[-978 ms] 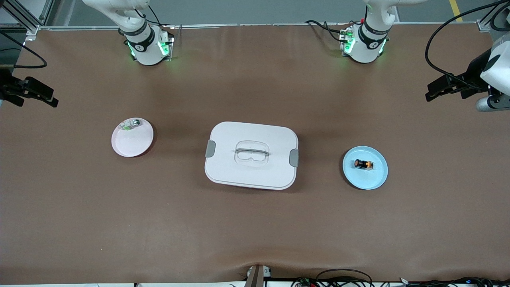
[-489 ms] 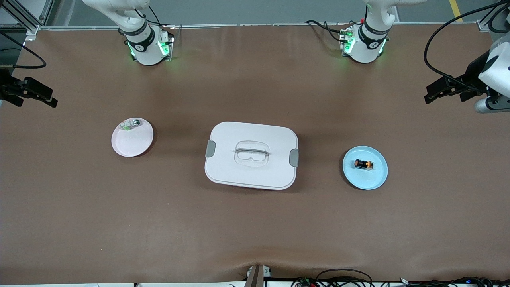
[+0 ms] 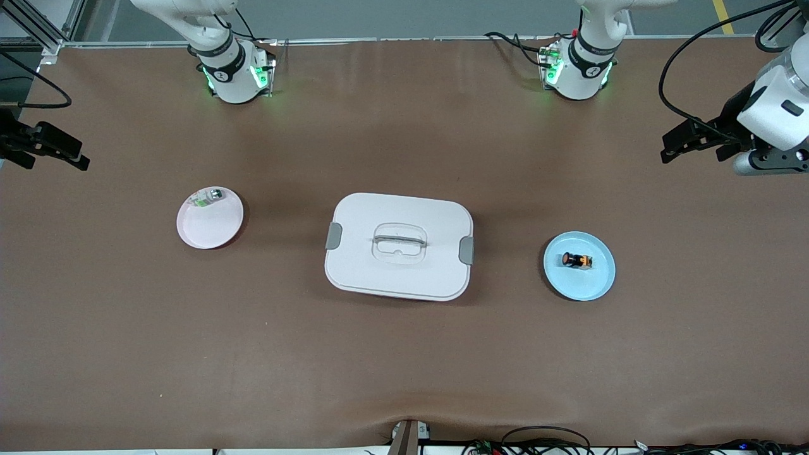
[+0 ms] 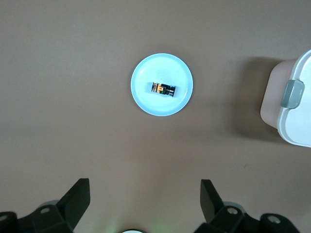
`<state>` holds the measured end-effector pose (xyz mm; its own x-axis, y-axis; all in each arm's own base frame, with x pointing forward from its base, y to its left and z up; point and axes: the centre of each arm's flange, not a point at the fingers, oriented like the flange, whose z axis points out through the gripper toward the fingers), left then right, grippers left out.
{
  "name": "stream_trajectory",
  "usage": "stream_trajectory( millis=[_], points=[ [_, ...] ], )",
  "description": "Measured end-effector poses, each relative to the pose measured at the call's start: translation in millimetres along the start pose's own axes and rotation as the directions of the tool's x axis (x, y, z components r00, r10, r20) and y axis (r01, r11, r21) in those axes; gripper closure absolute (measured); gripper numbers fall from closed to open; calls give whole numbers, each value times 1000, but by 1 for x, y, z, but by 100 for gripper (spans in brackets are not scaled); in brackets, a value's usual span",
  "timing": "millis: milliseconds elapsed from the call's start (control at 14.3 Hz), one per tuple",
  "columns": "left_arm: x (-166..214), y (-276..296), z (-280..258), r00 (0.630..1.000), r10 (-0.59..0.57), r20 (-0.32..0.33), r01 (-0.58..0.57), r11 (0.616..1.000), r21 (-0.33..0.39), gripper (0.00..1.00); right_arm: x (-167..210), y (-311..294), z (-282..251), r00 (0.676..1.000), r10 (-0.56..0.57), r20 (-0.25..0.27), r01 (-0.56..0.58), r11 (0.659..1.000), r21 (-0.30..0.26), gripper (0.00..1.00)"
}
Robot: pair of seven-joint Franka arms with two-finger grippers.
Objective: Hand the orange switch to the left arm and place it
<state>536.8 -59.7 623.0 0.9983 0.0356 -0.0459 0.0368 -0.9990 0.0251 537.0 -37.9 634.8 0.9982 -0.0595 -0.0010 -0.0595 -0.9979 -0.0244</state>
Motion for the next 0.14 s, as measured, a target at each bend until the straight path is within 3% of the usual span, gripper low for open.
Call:
stream_trajectory(
  millis=[140],
  points=[
    [2, 0, 2, 1000, 0, -1, 0, 1000, -1, 0, 0, 1, -1, 1000, 2, -3, -2, 1000, 0, 0]
  ],
)
